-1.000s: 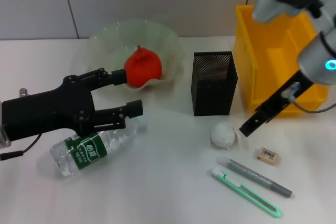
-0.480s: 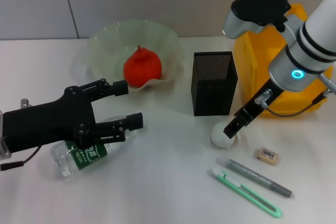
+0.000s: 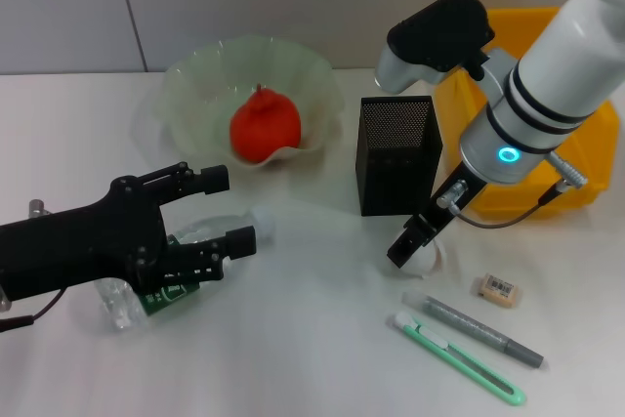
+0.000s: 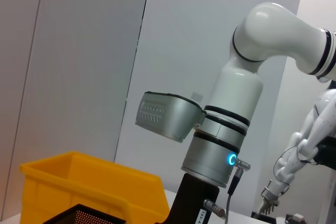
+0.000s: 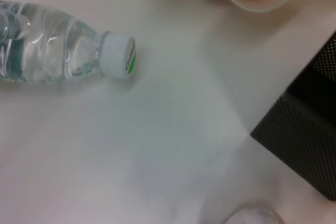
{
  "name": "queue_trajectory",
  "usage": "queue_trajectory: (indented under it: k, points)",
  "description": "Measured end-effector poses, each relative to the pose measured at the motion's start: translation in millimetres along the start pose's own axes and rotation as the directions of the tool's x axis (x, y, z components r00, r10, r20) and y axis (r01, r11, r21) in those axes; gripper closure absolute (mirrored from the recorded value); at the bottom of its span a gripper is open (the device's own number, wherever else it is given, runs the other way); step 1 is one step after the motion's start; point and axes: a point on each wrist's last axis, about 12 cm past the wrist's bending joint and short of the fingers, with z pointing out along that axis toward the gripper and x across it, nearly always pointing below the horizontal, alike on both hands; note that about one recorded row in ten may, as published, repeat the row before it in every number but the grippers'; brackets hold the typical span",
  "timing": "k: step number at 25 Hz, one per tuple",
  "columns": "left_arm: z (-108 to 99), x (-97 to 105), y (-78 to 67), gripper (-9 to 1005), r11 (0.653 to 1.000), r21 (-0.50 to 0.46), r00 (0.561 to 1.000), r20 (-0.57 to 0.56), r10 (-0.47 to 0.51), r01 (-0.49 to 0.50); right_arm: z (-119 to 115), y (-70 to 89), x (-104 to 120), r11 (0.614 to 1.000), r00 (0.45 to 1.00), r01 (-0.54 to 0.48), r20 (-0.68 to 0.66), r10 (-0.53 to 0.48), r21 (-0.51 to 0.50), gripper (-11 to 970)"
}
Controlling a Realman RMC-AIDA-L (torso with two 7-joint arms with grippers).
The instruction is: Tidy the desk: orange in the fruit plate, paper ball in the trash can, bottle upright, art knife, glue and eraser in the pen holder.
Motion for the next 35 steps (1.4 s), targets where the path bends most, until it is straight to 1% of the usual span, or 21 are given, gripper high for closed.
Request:
queue_trajectory:
  k: [6, 10, 17, 27, 29, 31, 34, 35]
  points:
    - [0, 3, -2.2, 180, 1.000, -0.001, 1.000, 0.000, 0.010, -0.010, 7, 1.2, -2, 1.000, 1.000, 0.006, -0.024, -0.006, 0.008, 300]
    - [0, 8, -3.1, 183, 1.000, 0.000, 1.000, -0.004, 0.000, 0.000, 11, 2.7, -3, 1.000, 0.999, 0.012, -0.041, -0.011, 0.015, 302]
    - [-1, 12, -3.8, 190, 1.000, -0.005, 1.000, -0.002, -0.005, 0.005, 13, 7.4, -4, 0.999, 0.997, 0.031, -0.069, -0.028, 0.043, 306]
    - [-3, 17, -4.9, 198, 1.000, -0.011, 1.000, 0.008, 0.012, -0.012, 14, 7.7, -2, 0.999, 0.997, 0.022, -0.069, -0.020, 0.038, 311]
    - [-3, 19, -5.1, 200, 1.000, -0.015, 1.000, 0.012, 0.011, -0.011, 12, 8.9, -1, 0.999, 0.997, 0.027, -0.074, -0.024, 0.034, 312]
    - [-4, 20, -5.1, 202, 1.000, -0.017, 1.000, 0.014, 0.010, -0.010, 6, 10.8, 0, 0.999, 0.997, 0.036, -0.077, -0.034, 0.027, 361]
    - [-4, 21, -5.3, 204, 1.000, -0.018, 1.000, 0.015, 0.010, -0.010, -10, 15.4, 3, 0.999, 0.997, 0.050, -0.064, -0.049, 0.017, 435]
    - [-4, 21, -5.3, 205, 1.000, -0.019, 1.000, 0.016, 0.013, -0.012, -17, 17.3, 4, 0.998, 0.997, 0.053, -0.053, -0.052, 0.018, 440]
